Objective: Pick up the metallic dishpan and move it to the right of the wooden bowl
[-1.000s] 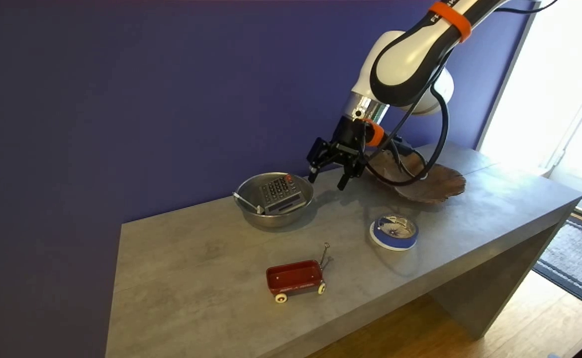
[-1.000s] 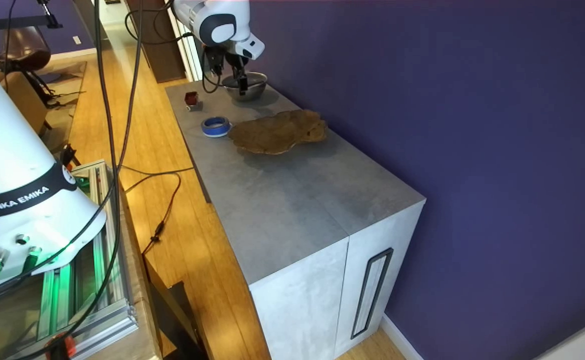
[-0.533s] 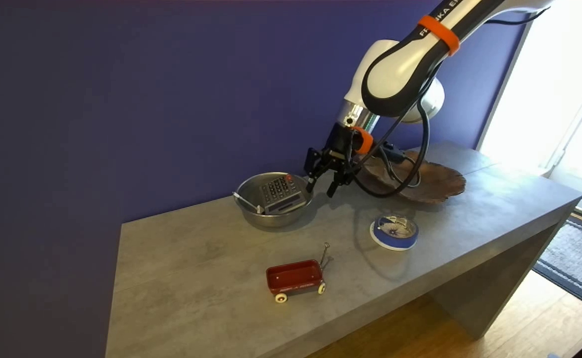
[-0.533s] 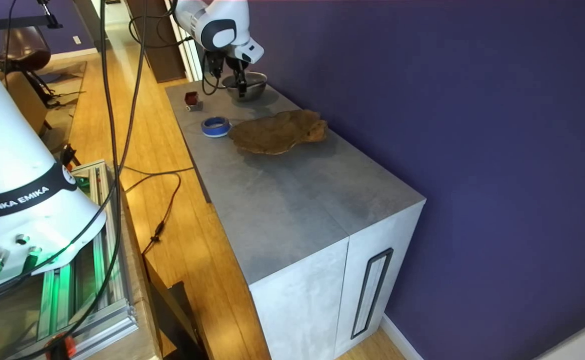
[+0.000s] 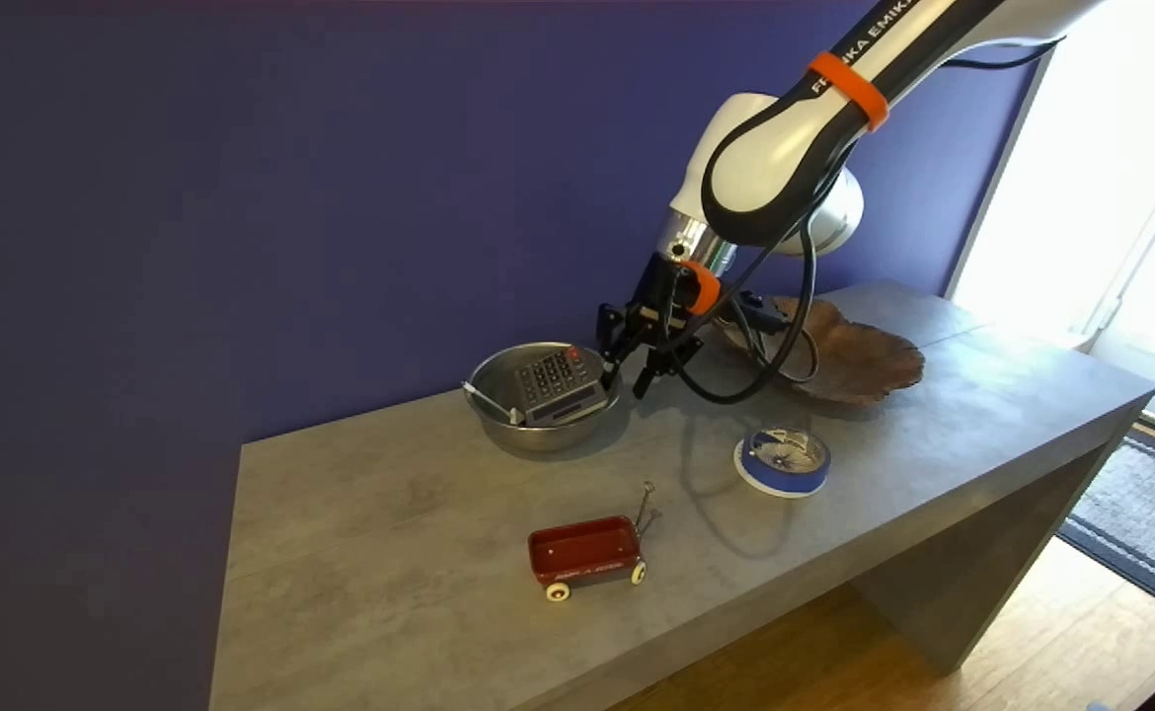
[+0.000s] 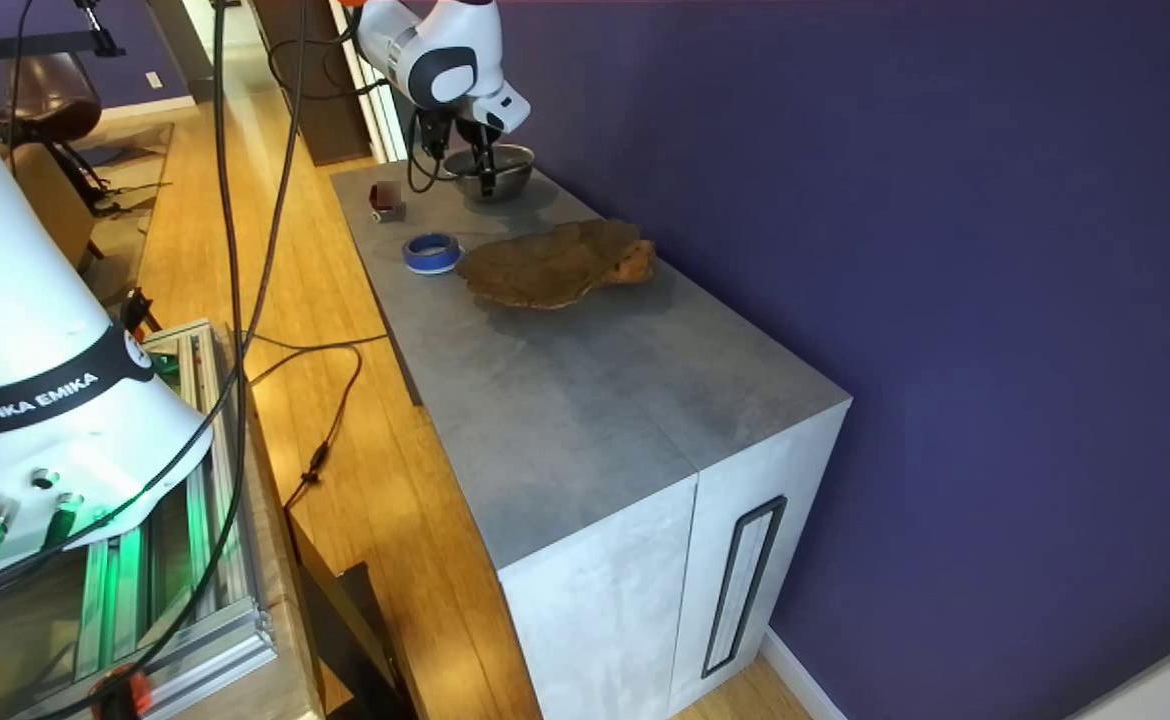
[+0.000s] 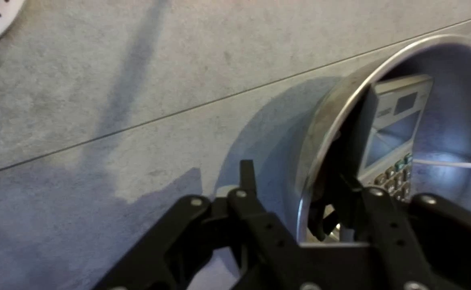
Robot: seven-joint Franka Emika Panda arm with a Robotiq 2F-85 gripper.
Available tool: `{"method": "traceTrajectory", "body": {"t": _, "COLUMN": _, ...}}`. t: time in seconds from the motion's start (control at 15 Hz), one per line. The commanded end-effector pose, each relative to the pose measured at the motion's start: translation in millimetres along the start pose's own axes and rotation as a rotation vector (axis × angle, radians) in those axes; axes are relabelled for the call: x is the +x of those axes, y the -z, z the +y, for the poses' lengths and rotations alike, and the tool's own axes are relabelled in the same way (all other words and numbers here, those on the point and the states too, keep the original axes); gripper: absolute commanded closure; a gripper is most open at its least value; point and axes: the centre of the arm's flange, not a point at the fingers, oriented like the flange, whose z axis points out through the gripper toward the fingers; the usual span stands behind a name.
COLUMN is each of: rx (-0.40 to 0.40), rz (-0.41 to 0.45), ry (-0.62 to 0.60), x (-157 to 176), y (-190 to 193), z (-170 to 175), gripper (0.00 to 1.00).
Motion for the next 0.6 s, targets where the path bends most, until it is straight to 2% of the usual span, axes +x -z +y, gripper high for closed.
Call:
{"method": "traceTrajectory", "body": {"t": 0.0, "rx": 0.016, "rz": 0.015, "ry": -0.023, "x": -0.9, "y": -13.8, "z": -19.4, "gripper": 0.53}}
{"method": "traceTrajectory", "body": {"t": 0.13, "rx": 0.016, "rz": 0.01, "ry": -0.017, "x": -2.9, "y": -18.1, "z": -25.6, "gripper": 0.65}}
{"method": "traceTrajectory", "body": {"t": 0.27, "rx": 0.016, "rz": 0.009, "ry": -0.014, "x": -4.4, "y": -21.6, "z": -28.5, "gripper": 0.85}}
{"method": "traceTrajectory", "body": {"t": 0.4, "rx": 0.015, "rz": 0.008, "ry": -0.016, "x": -4.8, "y": -23.8, "z": -29.2, "gripper": 1.0}}
{"method": "traceTrajectory", "body": {"t": 0.53, "rx": 0.011, "rz": 0.009, "ry": -0.024, "x": -3.0, "y": -26.4, "z": -27.1, "gripper": 1.0}}
